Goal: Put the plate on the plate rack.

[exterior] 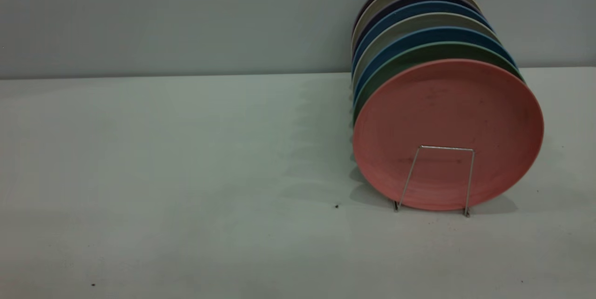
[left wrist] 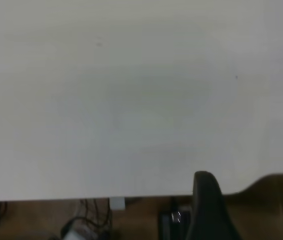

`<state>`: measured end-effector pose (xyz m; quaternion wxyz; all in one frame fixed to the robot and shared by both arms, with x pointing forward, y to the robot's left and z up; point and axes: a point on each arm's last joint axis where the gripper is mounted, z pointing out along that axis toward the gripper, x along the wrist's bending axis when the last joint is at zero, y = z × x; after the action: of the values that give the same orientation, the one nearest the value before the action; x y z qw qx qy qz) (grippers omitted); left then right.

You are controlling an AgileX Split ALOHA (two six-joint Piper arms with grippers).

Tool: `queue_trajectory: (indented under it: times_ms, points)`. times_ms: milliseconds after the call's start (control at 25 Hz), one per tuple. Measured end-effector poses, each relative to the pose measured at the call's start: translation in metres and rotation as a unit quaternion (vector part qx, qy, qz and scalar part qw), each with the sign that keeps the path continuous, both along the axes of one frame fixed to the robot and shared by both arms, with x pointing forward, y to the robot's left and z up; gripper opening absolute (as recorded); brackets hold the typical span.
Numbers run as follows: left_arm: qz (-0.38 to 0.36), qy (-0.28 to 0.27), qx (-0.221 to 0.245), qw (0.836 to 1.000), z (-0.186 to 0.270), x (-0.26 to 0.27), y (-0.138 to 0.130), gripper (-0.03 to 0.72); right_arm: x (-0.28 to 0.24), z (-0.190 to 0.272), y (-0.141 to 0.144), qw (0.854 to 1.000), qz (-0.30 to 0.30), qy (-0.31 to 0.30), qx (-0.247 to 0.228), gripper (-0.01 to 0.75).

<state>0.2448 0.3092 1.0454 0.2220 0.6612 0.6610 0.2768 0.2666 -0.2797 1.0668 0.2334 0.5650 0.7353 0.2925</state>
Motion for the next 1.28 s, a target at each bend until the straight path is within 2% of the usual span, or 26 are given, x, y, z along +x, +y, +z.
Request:
queue_trajectory:
  times_ms: [280,600,1280]
  points:
    - [0.023,-0.018,0.003,1.000,-0.002,-0.006,0.003,0.486,0.004,-0.014,-0.002,1.000,-0.008,0.002,-0.003,0.587]
    - [0.030,-0.019,0.002,0.999,-0.002,-0.006,0.004,0.486,-0.012,-0.026,-0.007,0.998,-0.007,-0.049,-0.037,0.586]
    - [0.023,-0.013,-0.009,1.000,-0.005,-0.006,0.002,0.486,-0.015,-0.026,-0.009,0.998,-0.004,-0.056,-0.036,0.586]
